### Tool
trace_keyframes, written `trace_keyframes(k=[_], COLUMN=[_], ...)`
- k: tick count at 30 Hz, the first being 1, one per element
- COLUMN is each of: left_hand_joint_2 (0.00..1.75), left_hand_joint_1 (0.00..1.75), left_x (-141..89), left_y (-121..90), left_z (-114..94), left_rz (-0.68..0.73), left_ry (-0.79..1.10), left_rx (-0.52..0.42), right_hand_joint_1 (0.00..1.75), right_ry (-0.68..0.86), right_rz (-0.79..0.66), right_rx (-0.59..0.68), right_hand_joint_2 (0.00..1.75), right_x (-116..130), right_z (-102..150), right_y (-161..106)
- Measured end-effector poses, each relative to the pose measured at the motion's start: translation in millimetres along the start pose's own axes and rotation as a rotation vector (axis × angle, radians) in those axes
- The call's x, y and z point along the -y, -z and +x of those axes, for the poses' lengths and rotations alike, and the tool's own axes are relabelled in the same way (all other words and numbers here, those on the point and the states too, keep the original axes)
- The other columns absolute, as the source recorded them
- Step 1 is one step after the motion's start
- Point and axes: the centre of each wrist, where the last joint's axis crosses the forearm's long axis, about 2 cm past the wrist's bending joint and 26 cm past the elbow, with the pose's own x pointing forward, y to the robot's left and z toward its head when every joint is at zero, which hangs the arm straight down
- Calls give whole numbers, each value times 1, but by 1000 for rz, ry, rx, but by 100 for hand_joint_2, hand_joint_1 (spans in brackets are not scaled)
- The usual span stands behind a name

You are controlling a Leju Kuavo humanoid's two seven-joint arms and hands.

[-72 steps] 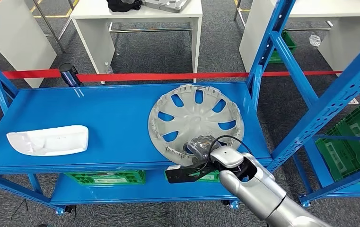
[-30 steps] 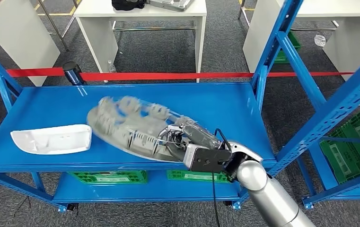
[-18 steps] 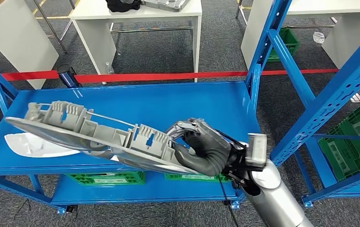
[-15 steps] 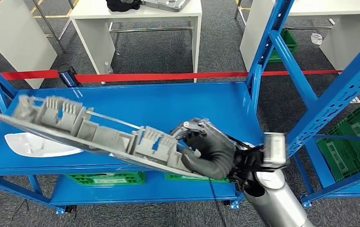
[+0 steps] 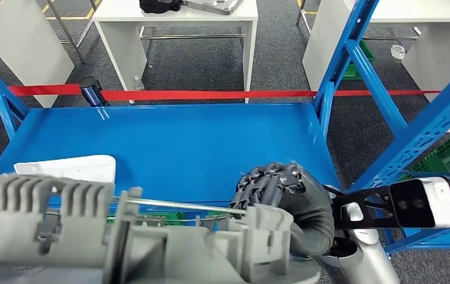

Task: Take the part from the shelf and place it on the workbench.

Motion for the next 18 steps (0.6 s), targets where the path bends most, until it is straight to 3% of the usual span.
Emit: trace_keyframes(k=[18], left_hand_joint_2=[175], left_hand_joint_1=[0], left_x=[-7], left_y=[-1], left_z=[1], left_rz=[-8], left_ry=[11], left_rx=[-38], right_hand_joint_1=[169], right_ry=[-21], right_rz=[5], right_rx=[13], right_hand_joint_2=[175], right_x=[-9], right_z=[0], right_y=[-13])
